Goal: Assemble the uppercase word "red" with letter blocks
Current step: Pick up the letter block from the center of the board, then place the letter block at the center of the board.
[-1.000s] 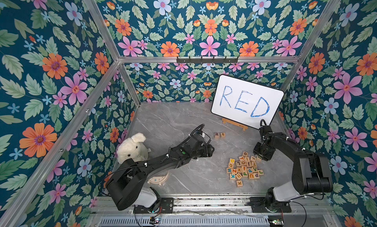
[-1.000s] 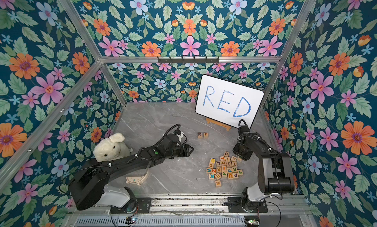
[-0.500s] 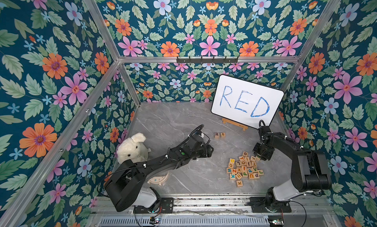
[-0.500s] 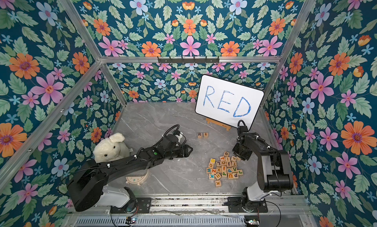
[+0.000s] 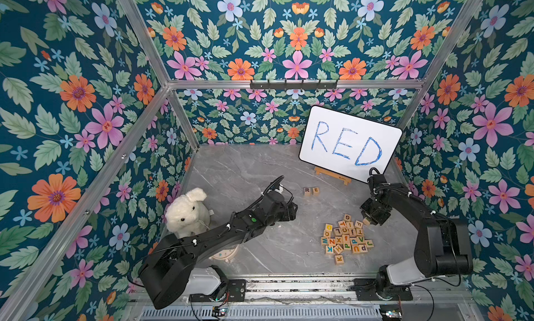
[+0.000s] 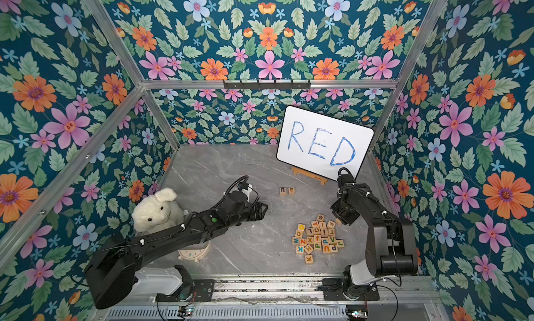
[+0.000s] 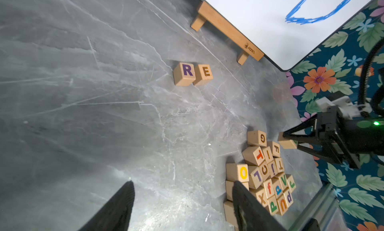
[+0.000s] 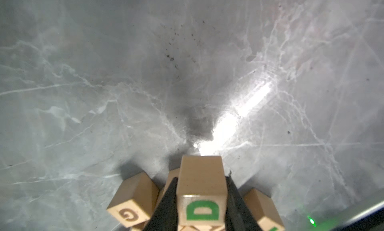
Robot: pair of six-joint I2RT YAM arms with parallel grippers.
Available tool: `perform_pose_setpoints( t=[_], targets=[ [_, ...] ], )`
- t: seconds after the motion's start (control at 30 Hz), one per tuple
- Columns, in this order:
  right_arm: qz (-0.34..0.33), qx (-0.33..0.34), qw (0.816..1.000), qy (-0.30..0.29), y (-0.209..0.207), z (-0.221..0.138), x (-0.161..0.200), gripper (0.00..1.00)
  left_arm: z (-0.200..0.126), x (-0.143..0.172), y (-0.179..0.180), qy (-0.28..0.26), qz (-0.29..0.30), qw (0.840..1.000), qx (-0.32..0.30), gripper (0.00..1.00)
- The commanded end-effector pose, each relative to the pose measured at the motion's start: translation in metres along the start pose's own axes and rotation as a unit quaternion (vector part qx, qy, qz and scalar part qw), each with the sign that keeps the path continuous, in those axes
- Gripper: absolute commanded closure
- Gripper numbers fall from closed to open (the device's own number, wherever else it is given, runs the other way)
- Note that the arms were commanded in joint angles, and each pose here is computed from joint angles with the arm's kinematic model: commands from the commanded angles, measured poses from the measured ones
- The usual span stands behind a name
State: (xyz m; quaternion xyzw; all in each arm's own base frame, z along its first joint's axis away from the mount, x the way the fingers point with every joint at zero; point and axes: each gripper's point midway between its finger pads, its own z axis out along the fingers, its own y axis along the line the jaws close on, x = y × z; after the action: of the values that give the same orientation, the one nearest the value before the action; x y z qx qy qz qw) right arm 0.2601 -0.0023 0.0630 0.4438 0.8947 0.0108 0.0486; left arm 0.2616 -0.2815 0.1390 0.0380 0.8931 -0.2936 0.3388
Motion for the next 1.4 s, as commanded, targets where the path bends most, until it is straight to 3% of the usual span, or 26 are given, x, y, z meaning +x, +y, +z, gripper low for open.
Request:
perform_pose_setpoints(
  t=[0.0, 0.17, 0.37, 0.53, 0.63, 1.0, 1.37],
  targets=[
    [0.069, 0.000, 0.998, 0.007, -0.005, -0.017, 0.007, 0.78, -0.005, -0.010, 0.010, -0.029, 0.006, 0.999, -0.028, 0.24],
    [0.134, -0.077, 0.988, 0.024, 0.020, -0.036, 0.021, 0.79, -0.009, -0.015, 0.016, -0.040, 0.011, 0.998, -0.046, 0.26],
    [0.162, -0.105, 0.981, -0.035, 0.062, -0.062, 0.028, 0.78, -0.013, -0.022, 0.019, -0.056, 0.006, 0.997, -0.059, 0.26],
    [0.204, -0.106, 0.970, -0.073, 0.094, -0.063, 0.033, 0.78, -0.014, -0.022, 0.024, -0.058, 0.005, 0.996, -0.072, 0.27],
    [0.214, -0.121, 0.966, -0.082, 0.122, -0.059, 0.036, 0.78, -0.015, -0.024, 0.023, -0.059, 0.006, 0.996, -0.072, 0.27],
    [0.231, -0.013, 0.969, -0.090, 0.170, -0.016, 0.040, 0.77, -0.023, -0.029, 0.022, -0.051, 0.034, 0.994, -0.085, 0.26],
    [0.284, -0.024, 0.955, -0.076, 0.192, 0.019, 0.046, 0.77, -0.029, -0.033, 0.017, -0.049, 0.034, 0.995, -0.082, 0.26]
  ],
)
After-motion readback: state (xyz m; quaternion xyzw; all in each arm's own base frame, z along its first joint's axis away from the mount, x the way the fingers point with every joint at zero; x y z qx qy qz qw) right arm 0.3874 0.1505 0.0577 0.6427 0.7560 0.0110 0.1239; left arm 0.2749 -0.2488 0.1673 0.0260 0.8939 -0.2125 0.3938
